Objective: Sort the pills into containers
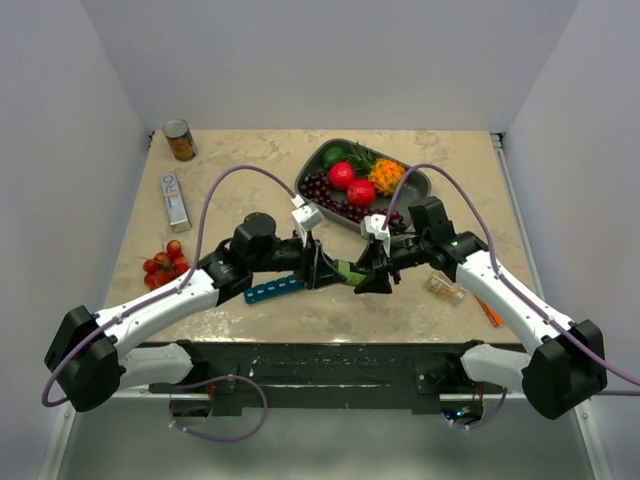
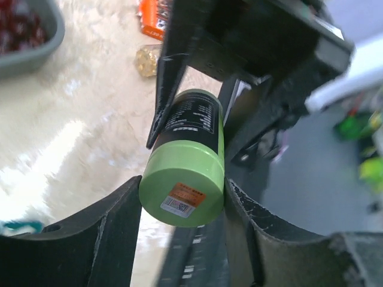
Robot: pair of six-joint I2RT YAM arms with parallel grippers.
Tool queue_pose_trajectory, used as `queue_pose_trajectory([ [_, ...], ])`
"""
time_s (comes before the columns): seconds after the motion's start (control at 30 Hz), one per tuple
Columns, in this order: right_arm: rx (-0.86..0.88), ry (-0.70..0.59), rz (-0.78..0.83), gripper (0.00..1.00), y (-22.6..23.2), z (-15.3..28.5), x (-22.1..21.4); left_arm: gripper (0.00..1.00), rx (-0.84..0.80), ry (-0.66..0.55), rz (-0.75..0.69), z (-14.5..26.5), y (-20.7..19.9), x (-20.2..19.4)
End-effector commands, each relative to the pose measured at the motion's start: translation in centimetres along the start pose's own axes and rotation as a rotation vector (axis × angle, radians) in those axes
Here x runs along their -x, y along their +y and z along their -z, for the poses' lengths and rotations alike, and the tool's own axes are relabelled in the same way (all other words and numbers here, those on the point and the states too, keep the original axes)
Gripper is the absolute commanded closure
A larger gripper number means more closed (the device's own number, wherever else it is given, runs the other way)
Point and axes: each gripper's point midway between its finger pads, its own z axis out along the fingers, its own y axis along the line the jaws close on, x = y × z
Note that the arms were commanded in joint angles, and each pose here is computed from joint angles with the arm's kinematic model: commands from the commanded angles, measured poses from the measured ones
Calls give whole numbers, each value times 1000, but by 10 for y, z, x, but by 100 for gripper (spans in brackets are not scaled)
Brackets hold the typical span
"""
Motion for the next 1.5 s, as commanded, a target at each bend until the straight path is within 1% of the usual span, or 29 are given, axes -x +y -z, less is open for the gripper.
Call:
queue_pose_trajectory([
  [0.0, -17, -60, 103, 100, -6, 3, 25, 91, -333, 82, -610, 7, -35, -19],
  [0.03, -21, -60, 106, 100, -6, 4, 26, 89, -288, 90, -690, 1, -21, -17],
  [0.07, -19, -59, 105, 100, -6, 3, 25, 81, -261, 92, -713, -2, -15, -13],
  [0.1, -21, -58, 103, 100, -6, 4, 25, 77, -243, 73, -748, -5, -15, -2],
  [0.13, -20, -58, 105, 100, -6, 4, 25, 73, -195, 74, -751, -9, -5, 2],
  [0.17, -22, -58, 106, 100, -6, 4, 25, 65, -183, 30, -774, -12, -7, 14],
  [0.23, -23, -56, 103, 100, -7, 4, 25, 58, -138, -36, -761, -11, -9, 29],
  [0.27, -23, -58, 107, 100, -6, 4, 25, 50, -128, -118, -788, -10, -15, 45],
  [0.3, -22, -55, 105, 100, -6, 4, 25, 43, -122, -141, -777, -8, -15, 43],
  [0.33, -23, -57, 107, 100, -6, 4, 25, 33, -95, -204, -757, 2, -21, 55],
  [0.37, -25, -56, 107, 100, -6, 5, 25, 4, -87, -283, -761, 9, -28, 69],
  [0.4, -23, -56, 110, 100, -6, 4, 25, 1, -74, -303, -733, 14, -24, 64],
  [0.47, -21, -57, 110, 100, -5, 4, 25, 1, -46, -431, -644, 39, -35, 84],
  [0.5, -19, -57, 108, 100, -5, 4, 24, 1, -45, -446, -551, 45, -33, 79],
  [0.53, -22, -59, 112, 100, -6, 4, 25, 1, -44, -501, -523, 61, -39, 88],
  [0.57, -20, -58, 111, 100, -5, 4, 25, 1, -42, -523, -476, 67, -40, 89],
  [0.6, -23, -58, 110, 100, -6, 4, 25, 1, -40, -525, -361, 71, -39, 88],
  [0.63, -23, -57, 112, 100, -6, 4, 25, 1, -4, -553, -306, 78, -36, 95],
  [0.73, -26, -56, 113, 100, -6, 4, 25, 1, 100, -486, -100, 77, -16, 91],
  [0.77, -28, -56, 111, 100, -6, 5, 25, 1, 136, -438, -28, 74, -9, 85],
  [0.83, -30, -56, 113, 100, -7, 5, 25, 1, 165, -362, 143, 64, 3, 69],
  [0.9, -29, -54, 110, 100, -7, 4, 25, 1, 144, -327, 273, 55, 3, 64],
  [1.0, -35, -51, 108, 100, -8, 5, 24, 1, 54, -309, 368, 47, -9, 63],
  [1.03, -35, -52, 109, 100, -8, 5, 24, 1, 13, -332, 362, 48, -16, 70],
  [1.13, -37, -52, 109, 100, -8, 5, 24, 1, -2, -349, 415, 46, -16, 72],
  [1.27, -36, -51, 108, 100, -9, 5, 23, 1, 43, -344, 470, 42, -13, 74],
  [1.33, -34, -49, 106, 100, -9, 4, 22, 1, 114, -317, 504, 35, -5, 66],
  [1.37, -35, -50, 105, 100, -10, 4, 22, 1, 122, -325, 501, 35, -10, 74],
  [1.47, -35, -48, 104, 100, -10, 4, 21, 2, 180, -301, 516, 25, -9, 73],
])
